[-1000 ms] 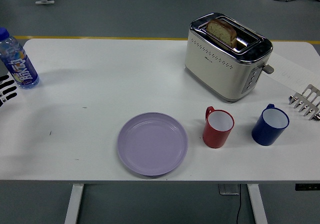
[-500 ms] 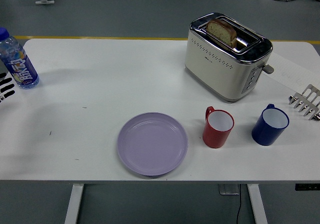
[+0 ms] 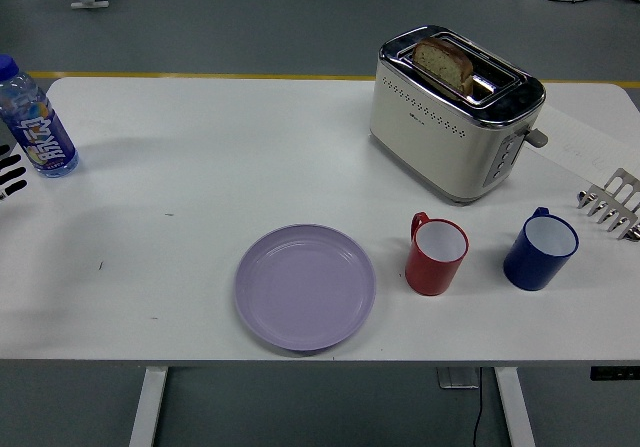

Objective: Push plate across desktop

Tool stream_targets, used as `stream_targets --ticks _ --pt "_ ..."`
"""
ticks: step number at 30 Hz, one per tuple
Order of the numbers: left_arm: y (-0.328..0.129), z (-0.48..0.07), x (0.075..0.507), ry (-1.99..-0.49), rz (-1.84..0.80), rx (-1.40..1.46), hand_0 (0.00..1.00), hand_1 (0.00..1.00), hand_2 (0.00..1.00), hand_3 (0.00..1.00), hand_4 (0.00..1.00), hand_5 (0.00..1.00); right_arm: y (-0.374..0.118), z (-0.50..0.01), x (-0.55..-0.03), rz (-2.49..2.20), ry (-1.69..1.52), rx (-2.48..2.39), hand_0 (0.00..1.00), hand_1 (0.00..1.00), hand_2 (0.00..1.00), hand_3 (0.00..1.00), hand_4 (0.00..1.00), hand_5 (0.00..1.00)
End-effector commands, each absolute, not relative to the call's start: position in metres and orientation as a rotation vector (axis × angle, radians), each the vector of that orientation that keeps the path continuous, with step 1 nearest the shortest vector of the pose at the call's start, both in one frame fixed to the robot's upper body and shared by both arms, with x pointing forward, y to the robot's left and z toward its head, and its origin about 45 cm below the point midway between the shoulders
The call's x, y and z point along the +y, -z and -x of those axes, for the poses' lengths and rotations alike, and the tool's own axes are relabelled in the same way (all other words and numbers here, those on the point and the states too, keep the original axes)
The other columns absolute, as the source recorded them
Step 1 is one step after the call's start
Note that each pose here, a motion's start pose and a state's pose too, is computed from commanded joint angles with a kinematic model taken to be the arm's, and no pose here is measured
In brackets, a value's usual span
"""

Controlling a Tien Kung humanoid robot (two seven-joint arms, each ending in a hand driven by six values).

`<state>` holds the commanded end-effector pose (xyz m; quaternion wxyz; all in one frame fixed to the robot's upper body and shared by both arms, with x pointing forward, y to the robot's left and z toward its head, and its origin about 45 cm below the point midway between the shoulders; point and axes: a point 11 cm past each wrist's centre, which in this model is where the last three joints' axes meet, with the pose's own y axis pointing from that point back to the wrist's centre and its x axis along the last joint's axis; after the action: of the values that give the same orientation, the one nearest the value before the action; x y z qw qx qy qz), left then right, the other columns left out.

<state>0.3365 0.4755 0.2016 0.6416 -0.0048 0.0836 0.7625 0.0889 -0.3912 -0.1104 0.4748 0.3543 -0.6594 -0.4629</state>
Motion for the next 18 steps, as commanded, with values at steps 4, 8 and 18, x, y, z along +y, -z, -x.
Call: stream_targets --ticks 4,8,18 --pt "-0.2023 -0.3367 0.4756 -1.739 0.012 0.189 0.754 0.767 0.747 0.713 0.549 0.998 0.1102 -0.0892 -0.3918 -0.867 1.126 -1.610 0.670 0.620 0.723 0.689 0.424 0.497" --pt "-0.2016 -0.3364 0.4748 -1.739 0.016 0.192 0.752 0.767 0.746 0.712 0.551 0.998 0.1097 -0.0893 -0.3930 -0.862 1.115 -1.602 0.666 0.619 0.722 0.683 0.420 0.498" --pt "-0.1998 -0.3320 0.4755 -1.747 0.022 0.196 0.751 0.767 0.745 0.712 0.547 0.998 0.1086 -0.0907 -0.3943 -0.849 1.104 -1.585 0.661 0.606 0.708 0.671 0.410 0.503"
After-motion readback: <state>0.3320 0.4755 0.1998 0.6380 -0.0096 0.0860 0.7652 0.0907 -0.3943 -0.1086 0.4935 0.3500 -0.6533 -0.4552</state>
